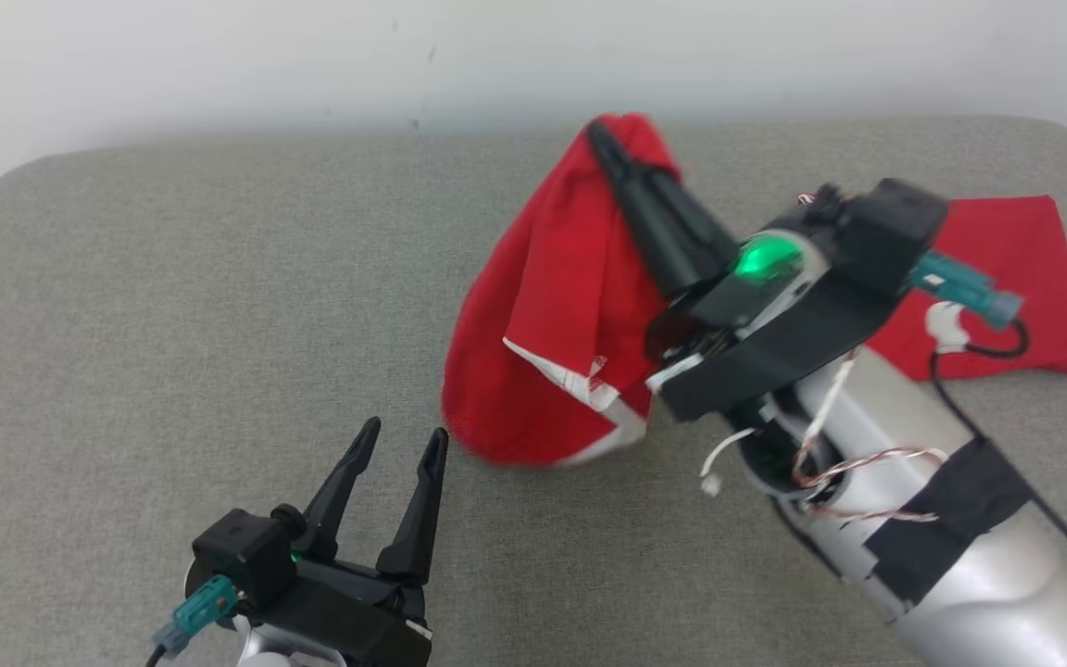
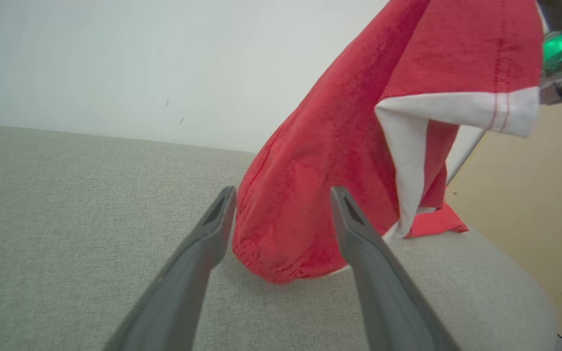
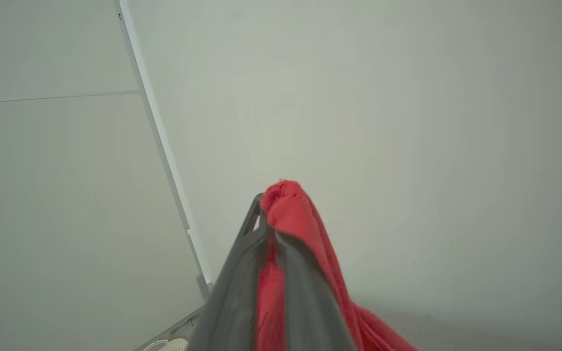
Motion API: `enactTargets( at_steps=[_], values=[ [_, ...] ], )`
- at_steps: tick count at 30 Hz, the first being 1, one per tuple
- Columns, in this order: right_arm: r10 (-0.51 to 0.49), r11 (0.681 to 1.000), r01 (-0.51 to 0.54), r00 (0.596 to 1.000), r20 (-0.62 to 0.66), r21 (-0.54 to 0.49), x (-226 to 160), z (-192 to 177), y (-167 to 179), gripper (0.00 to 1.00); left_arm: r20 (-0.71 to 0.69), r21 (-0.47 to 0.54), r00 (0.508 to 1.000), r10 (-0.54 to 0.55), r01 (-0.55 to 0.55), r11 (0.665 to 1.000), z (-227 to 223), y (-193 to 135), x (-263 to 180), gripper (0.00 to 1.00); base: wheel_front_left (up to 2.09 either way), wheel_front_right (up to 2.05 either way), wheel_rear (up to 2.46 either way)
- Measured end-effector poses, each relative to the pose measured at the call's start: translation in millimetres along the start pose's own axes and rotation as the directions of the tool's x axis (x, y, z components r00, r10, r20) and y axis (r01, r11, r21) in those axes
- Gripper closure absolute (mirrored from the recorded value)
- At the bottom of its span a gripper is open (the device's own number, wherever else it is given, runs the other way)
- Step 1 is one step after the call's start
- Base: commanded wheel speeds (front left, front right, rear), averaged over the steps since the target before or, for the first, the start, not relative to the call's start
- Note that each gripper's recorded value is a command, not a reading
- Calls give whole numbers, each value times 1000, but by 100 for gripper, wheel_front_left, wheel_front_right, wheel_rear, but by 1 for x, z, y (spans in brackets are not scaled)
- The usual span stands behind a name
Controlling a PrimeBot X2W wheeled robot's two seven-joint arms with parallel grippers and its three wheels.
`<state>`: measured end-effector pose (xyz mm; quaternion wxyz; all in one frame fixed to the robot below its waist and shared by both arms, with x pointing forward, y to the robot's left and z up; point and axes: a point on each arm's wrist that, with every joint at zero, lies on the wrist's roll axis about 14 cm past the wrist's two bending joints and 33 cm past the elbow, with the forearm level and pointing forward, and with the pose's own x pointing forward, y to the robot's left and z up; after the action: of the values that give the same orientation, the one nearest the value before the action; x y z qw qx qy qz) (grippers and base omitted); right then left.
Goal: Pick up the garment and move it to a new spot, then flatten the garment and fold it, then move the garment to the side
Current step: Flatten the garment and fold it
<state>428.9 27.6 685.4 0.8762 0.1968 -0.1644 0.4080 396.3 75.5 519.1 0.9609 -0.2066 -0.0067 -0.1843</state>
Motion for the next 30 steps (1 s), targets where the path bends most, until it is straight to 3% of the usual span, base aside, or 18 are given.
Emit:
enactTargets(
  at_steps=[1,5,10,16,18,19,20,21,30],
  values=[
    [-6,1000,6,1000,16,-1,1,5,-4,100,-1,-2,1000,0,0,1000,-1,-1,0,0,0,0,0],
    [-179,982,177,984,-25,-64,-26,1,-70,100,-4,3,1000,11,-11,1000,-2,2,-2,0,0,0,0],
    [-429,903,420,882,-193,-91,-101,-53,-136,100,-20,4,1000,20,-20,1000,-8,6,-3,0,0,0,0],
    [-585,804,591,769,-257,-64,-147,-76,-172,100,-88,-3,996,0,-1,1000,-29,3,-2,0,0,0,0],
    [-607,786,615,747,-272,-66,-155,-82,-178,98,-131,-19,991,-35,33,999,-42,-6,-2,0,0,0,0],
    [-614,780,622,739,-278,-66,-157,-84,-180,66,-156,-30,987,-50,45,999,-49,-10,-2,0,0,0,0],
    [-618,775,628,733,-285,-66,-158,-87,-181,53,-182,-38,981,-62,56,998,-57,-15,-3,0,0,0,0],
    [-621,772,632,728,-290,-67,-158,-90,-183,0,-206,-49,976,-77,68,996,-64,-19,-3,0,0,0,0],
    [-657,740,659,668,-351,-131,-180,-105,-199,0,-358,-79,924,-134,113,990,-108,-38,-11,0,0,0,0]
  ],
)
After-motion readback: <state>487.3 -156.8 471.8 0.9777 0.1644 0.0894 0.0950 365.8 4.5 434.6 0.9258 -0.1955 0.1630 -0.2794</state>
